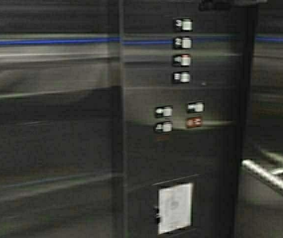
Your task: Navigate to elevator, push the call button, then enter the elevator
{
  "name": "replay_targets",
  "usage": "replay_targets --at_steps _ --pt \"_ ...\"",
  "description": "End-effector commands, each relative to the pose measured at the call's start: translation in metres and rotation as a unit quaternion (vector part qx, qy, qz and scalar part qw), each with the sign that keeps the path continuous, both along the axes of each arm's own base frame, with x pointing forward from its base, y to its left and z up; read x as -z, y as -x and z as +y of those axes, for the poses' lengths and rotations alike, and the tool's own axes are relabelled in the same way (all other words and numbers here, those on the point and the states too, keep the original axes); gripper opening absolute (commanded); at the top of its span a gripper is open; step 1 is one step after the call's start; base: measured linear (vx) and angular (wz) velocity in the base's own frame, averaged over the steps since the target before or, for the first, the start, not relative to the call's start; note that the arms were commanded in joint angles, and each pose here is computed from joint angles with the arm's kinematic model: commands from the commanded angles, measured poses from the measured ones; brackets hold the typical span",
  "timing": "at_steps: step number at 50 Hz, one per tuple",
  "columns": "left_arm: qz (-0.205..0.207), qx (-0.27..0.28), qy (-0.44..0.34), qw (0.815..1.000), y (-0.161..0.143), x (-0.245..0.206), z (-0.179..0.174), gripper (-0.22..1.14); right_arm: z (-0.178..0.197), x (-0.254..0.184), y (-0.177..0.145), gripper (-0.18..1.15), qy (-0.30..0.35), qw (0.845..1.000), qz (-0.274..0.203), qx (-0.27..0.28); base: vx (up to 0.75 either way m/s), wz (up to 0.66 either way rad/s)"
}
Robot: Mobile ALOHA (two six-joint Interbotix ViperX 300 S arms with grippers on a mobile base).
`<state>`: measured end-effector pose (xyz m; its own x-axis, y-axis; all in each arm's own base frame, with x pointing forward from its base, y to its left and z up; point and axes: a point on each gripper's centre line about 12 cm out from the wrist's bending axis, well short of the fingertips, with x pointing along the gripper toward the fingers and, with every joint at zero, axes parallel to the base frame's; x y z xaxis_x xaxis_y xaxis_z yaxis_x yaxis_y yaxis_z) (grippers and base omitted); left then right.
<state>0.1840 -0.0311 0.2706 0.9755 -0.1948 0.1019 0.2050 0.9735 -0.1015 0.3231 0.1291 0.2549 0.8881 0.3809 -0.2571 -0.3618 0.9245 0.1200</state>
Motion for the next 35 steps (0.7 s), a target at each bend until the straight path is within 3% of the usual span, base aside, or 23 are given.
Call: replay_targets --at_steps 1,25,35 --pt "0.005 0.0 -0.002 1.0 -0.004 0.0 -0.001 0.03 0.005 -0.03 0.008 0.06 -0.008 1.0 -0.02 -0.008 -0.09 0.2" --pt "0.025 0.001 -0.008 1.0 -0.009 0.008 -0.001 0.03 -0.001 -0.014 0.022 0.06 0.007 1.0 0.009 -0.006 -0.13 0.21" --pt "0.023 0.0 -0.02 1.0 -0.009 0.008 -0.001 0.03 -0.001 -0.016 0.021 0.06 0.018 1.0 -0.008 -0.013 -0.18 0.06"
